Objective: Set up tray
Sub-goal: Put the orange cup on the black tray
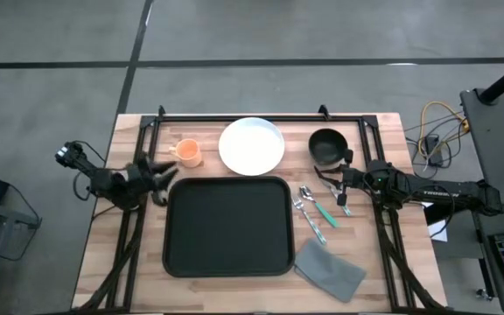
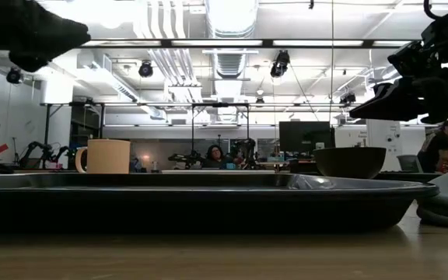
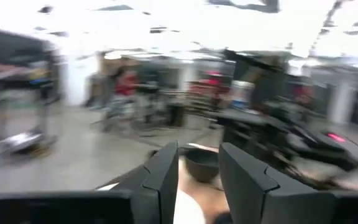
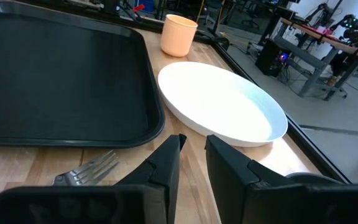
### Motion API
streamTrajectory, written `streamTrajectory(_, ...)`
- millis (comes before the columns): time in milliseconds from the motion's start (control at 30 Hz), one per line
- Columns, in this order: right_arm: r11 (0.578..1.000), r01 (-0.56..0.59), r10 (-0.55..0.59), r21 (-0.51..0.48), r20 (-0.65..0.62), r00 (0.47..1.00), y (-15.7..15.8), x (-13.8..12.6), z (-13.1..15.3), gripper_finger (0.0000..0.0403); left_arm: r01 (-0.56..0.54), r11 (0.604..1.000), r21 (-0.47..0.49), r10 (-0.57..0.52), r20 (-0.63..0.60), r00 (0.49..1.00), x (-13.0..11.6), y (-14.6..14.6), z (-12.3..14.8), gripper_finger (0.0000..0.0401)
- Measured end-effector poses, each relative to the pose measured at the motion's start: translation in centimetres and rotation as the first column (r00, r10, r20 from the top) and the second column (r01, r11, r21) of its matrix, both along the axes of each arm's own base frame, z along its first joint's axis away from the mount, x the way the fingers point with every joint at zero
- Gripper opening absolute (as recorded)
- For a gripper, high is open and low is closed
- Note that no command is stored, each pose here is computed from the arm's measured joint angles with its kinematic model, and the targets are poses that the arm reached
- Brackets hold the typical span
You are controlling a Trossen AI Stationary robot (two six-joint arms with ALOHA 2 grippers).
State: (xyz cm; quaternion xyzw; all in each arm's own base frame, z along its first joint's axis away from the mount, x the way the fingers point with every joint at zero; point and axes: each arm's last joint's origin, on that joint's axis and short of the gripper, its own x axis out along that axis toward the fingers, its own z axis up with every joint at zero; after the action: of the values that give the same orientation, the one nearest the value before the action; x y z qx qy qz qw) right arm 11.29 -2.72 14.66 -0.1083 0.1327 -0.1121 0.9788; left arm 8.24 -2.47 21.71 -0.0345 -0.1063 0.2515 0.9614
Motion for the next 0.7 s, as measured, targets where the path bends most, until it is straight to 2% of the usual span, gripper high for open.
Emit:
streamTrajectory(67,1.0,0.001,-0.001,-0.001,0.0,1.0,0.0,0.0,0.0,0.0068,-0.035,0.999,-0.025,0.035,0.01,0.999,-0.2,0.2,0.8,0.0096)
streamTrajectory(300,1.0,0.0,0.0,0.0,-0.001,1.0,0.0,0.0,0.0,0.0068,-0.041,0.999,-0.006,0.041,0.002,0.999,-0.2,0.2,1.7,0.0096)
streamTrajectory(500,1.0,0.0,0.0,-0.001,-0.001,1.0,0.0,0.0,0.0,0.0068,-0.053,0.998,-0.041,0.054,0.022,0.998,-0.3,0.3,2.6,0.0096)
streamTrajectory(700,1.0,0.0,0.0,0.001,0.0,1.0,0.0,0.0,0.0,0.0068,-0.156,0.987,-0.041,0.155,-0.017,0.988,-0.8,0.7,3.9,0.0096)
